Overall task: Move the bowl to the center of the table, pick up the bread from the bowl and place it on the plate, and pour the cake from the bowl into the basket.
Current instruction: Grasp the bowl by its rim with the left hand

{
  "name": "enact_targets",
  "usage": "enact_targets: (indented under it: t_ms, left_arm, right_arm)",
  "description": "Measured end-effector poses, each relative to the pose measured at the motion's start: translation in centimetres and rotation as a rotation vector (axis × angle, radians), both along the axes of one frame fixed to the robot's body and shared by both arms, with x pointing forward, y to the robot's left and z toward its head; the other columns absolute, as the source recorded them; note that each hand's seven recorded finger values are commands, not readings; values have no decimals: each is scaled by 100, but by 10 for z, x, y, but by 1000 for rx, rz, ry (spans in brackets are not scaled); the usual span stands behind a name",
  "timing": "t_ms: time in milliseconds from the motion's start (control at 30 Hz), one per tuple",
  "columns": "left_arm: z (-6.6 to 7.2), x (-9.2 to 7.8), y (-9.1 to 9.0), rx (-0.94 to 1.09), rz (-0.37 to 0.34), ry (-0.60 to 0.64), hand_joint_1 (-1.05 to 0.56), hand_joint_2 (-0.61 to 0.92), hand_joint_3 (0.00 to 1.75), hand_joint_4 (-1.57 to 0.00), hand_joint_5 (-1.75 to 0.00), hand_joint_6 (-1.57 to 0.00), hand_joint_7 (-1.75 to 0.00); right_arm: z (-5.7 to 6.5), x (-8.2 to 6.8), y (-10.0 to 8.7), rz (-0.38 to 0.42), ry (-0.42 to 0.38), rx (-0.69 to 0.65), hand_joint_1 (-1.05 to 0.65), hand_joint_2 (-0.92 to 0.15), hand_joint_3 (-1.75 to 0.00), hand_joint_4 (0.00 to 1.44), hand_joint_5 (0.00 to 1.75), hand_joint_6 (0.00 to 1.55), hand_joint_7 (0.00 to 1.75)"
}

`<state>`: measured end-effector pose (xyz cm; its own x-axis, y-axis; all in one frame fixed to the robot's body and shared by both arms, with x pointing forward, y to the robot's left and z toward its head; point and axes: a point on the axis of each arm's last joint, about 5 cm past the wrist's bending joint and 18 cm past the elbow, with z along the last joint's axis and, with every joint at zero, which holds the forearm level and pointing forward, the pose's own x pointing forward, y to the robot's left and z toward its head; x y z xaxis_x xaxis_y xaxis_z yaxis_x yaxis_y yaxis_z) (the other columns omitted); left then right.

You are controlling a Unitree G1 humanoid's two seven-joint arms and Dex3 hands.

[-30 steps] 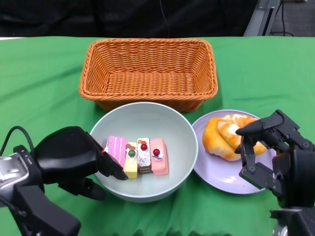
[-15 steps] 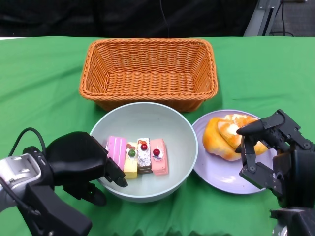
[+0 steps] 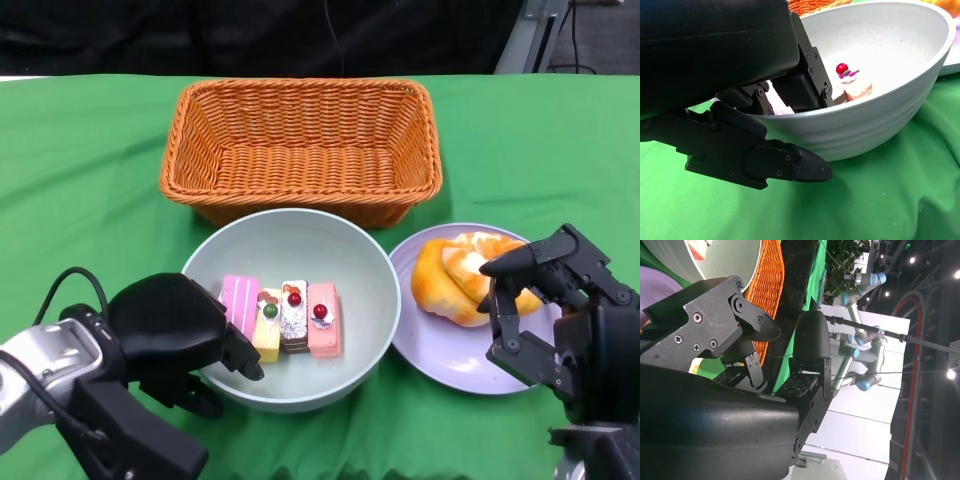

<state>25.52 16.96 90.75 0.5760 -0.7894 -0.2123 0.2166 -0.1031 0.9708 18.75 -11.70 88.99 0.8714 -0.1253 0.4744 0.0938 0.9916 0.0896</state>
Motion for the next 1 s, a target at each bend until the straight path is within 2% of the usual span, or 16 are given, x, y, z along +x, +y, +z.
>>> enact_targets:
  t_ms: [267, 533, 633, 867, 1000]
  left_arm:
    - [1, 4, -10, 43, 11, 25, -66, 92, 30, -75, -14, -69, 0]
    - [2, 6, -13, 82, 18, 49, -66, 92, 27, -59, -1, -57, 0]
    - [3, 7, -13, 85, 26, 51, -66, 92, 25, -58, -1, -57, 0]
    - [3, 6, -13, 78, 26, 42, -56, 92, 21, -81, -9, -74, -6]
    - [-2, 5, -12, 32, 6, 10, -37, 92, 18, -100, -17, -88, -8]
  right_arm:
    - [0, 0, 1, -9, -3, -12, 9, -55, -108, 71, 161, 68, 131]
    - [0, -1, 1, -20, -9, -10, 9, -56, -107, 71, 160, 68, 131]
    - [0, -1, 1, -20, -8, -11, 10, -56, -107, 70, 160, 68, 132]
    - [0, -1, 0, -11, -7, -10, 9, -57, -106, 70, 160, 68, 132]
    - [-1, -1, -1, -13, -6, -12, 9, -56, -107, 71, 160, 68, 131]
